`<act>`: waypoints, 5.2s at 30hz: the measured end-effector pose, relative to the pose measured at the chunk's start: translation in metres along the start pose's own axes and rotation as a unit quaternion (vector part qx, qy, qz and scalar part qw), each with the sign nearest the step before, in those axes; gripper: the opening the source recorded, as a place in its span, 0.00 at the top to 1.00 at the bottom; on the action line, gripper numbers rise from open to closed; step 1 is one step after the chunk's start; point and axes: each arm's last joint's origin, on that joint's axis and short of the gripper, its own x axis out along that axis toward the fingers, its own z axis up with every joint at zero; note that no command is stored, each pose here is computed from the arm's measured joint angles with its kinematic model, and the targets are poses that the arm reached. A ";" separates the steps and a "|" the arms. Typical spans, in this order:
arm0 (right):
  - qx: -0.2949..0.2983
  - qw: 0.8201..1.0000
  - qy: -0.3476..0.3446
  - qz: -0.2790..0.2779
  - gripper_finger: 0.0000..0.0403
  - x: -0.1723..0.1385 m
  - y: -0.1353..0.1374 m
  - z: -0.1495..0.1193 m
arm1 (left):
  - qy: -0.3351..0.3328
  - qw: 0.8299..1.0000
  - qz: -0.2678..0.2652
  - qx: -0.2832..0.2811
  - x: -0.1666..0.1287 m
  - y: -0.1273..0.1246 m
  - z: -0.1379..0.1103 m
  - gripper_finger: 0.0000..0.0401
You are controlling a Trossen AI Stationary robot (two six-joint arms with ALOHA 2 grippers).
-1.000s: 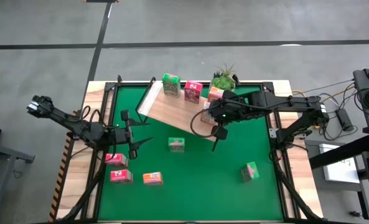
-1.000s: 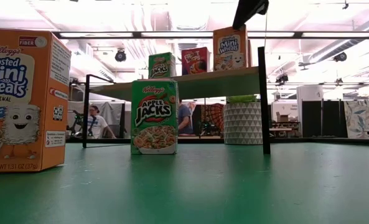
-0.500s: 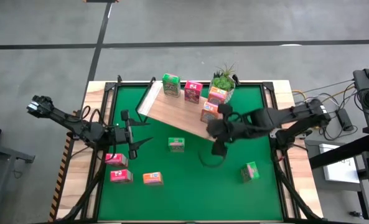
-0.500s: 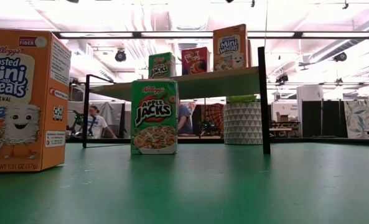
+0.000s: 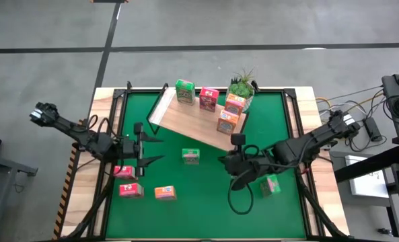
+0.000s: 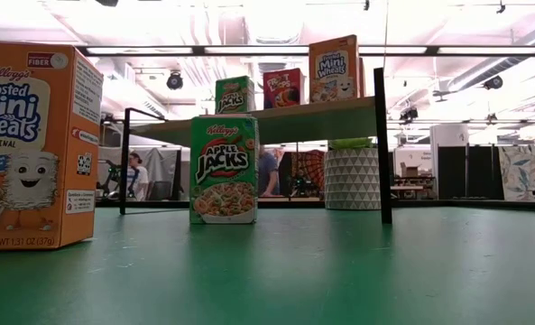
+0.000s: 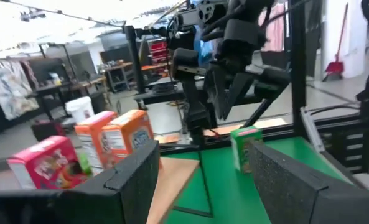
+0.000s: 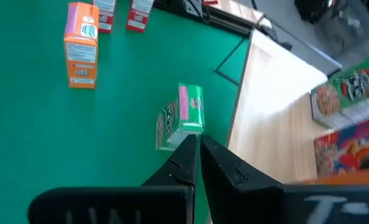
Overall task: Stack cereal on shelf
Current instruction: Put the orange cereal box aligned with the other orange cereal boxes on the shelf
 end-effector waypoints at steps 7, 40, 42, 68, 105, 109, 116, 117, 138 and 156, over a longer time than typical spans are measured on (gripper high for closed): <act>-0.015 0.998 -0.066 -0.001 0.98 0.009 0.005 -0.015 | 0.000 0.998 -0.033 -0.054 -0.005 -0.010 0.001 0.43; 0.076 0.962 -0.263 0.019 0.98 0.012 0.006 -0.112 | 0.197 0.964 -0.084 -0.156 0.023 -0.046 0.012 0.43; 0.077 0.962 -0.263 0.019 0.98 0.012 0.006 -0.112 | 0.267 0.948 -0.088 -0.150 0.026 -0.052 0.010 0.43; 0.085 0.961 -0.262 0.022 0.98 0.012 0.006 -0.113 | 0.543 0.833 -0.044 -0.099 0.054 -0.115 -0.034 0.31; 0.091 0.961 -0.261 0.024 0.98 0.012 0.006 -0.112 | 0.532 0.837 -0.063 -0.109 0.053 -0.122 -0.050 0.40; 0.092 0.961 -0.261 0.024 0.98 0.012 0.006 -0.112 | 0.532 0.837 -0.063 -0.109 0.053 -0.122 -0.050 0.48; 0.092 0.961 -0.260 0.024 0.98 0.012 0.006 -0.112 | 0.532 0.838 -0.064 -0.108 0.053 -0.122 -0.050 0.57; 0.092 0.961 -0.260 0.024 0.98 0.012 0.006 -0.112 | 0.532 0.838 -0.064 -0.108 0.053 -0.122 -0.050 0.58; 0.085 0.957 -0.275 0.034 0.98 -0.010 -0.001 -0.113 | 0.437 0.887 -0.142 0.031 0.086 -0.094 0.038 0.61; 0.068 0.961 -0.267 0.033 0.98 -0.013 -0.002 -0.115 | 0.395 0.901 -0.079 0.162 0.135 0.013 0.073 0.61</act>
